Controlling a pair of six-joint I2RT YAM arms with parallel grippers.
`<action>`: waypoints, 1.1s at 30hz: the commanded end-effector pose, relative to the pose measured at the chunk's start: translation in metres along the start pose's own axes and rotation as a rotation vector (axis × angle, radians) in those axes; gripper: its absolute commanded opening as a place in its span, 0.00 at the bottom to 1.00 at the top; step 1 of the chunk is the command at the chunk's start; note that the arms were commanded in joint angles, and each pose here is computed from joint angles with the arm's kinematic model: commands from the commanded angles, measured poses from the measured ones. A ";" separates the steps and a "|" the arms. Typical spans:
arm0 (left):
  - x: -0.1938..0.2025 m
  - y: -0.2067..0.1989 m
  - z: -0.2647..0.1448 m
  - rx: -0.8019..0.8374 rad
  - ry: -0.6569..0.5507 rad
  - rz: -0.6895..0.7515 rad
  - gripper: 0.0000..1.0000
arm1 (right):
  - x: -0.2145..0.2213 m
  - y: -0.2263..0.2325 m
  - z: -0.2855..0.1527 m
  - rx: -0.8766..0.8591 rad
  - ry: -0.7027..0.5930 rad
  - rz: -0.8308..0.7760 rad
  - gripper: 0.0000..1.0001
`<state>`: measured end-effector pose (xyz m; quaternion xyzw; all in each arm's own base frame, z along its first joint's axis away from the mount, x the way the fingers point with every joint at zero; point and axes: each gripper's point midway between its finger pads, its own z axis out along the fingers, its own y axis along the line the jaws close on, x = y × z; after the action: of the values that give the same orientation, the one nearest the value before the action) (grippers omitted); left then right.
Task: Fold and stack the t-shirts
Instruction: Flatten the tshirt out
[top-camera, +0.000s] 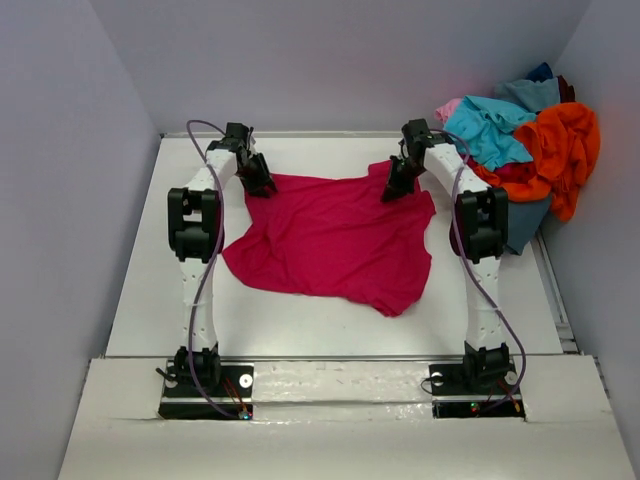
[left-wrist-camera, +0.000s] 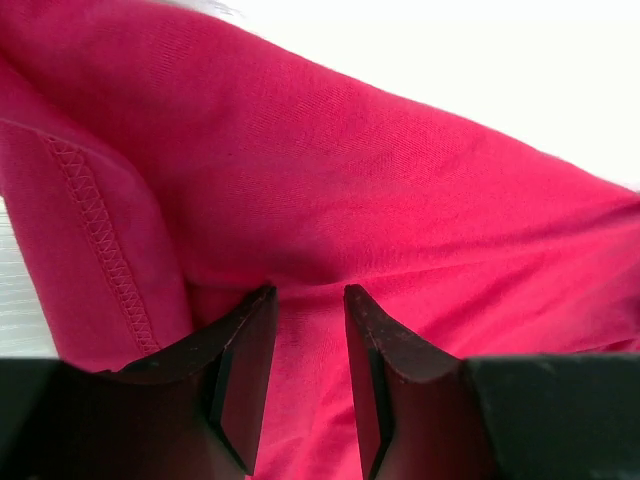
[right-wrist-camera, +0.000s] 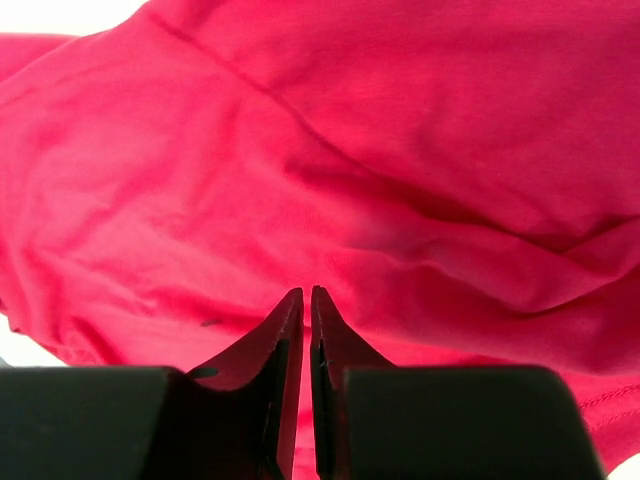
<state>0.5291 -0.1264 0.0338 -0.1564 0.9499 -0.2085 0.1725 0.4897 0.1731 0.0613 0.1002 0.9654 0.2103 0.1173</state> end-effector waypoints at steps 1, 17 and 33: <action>-0.007 0.010 -0.021 -0.029 -0.029 -0.011 0.46 | -0.005 -0.009 0.005 0.050 -0.001 0.018 0.13; -0.016 0.040 -0.029 -0.069 -0.036 -0.060 0.46 | -0.004 -0.048 0.013 0.177 0.024 0.097 0.13; -0.037 0.076 -0.063 -0.128 -0.104 -0.111 0.46 | -0.011 -0.068 0.014 0.191 0.026 0.145 0.13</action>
<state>0.5266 -0.0500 0.0353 -0.2250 0.9420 -0.1744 0.1779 0.4934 0.1249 0.0282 0.1689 0.9712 0.1470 0.0813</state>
